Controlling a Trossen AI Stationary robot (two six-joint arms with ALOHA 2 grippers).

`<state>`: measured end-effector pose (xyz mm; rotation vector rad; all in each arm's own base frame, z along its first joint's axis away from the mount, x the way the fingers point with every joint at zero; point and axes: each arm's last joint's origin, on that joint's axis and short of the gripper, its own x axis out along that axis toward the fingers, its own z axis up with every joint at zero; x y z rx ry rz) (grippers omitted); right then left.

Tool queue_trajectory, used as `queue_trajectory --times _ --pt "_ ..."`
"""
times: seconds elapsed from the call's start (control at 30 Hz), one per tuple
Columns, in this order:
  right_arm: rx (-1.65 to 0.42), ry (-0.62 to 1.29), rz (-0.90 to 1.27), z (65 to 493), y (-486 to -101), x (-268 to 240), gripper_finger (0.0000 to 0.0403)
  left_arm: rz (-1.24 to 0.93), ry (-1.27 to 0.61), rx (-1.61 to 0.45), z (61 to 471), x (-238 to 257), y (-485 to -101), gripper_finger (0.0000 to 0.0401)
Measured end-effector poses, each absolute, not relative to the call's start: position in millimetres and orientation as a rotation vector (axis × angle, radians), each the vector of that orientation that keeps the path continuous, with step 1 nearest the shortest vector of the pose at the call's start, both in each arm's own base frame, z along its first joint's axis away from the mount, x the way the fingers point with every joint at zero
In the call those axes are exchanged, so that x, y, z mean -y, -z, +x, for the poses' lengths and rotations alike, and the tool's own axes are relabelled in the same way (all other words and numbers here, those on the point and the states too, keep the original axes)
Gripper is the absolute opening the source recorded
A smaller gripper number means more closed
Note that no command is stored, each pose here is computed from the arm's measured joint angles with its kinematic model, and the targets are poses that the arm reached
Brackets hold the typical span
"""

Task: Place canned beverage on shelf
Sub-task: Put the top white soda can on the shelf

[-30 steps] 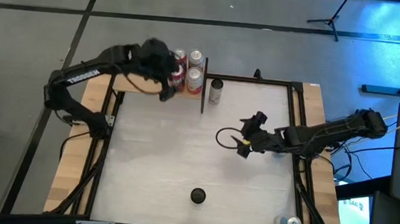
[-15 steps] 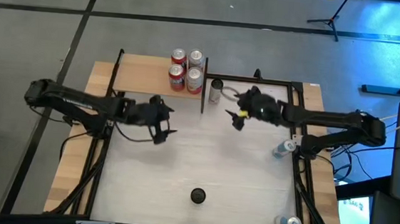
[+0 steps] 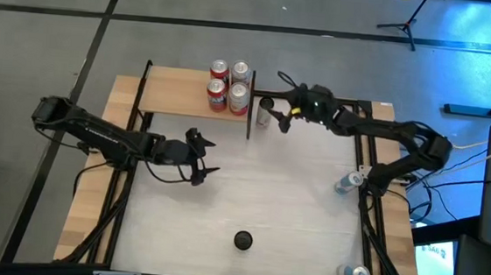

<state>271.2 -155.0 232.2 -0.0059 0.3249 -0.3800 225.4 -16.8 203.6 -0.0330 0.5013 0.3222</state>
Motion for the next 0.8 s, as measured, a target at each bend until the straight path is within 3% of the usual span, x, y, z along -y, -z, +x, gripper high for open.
queue_trajectory --times 0.8 --pt "-0.366 0.357 -0.001 296.4 -212.1 180.9 0.0356 -0.054 -0.328 -0.484 226.0 16.7 -204.7 0.0392"
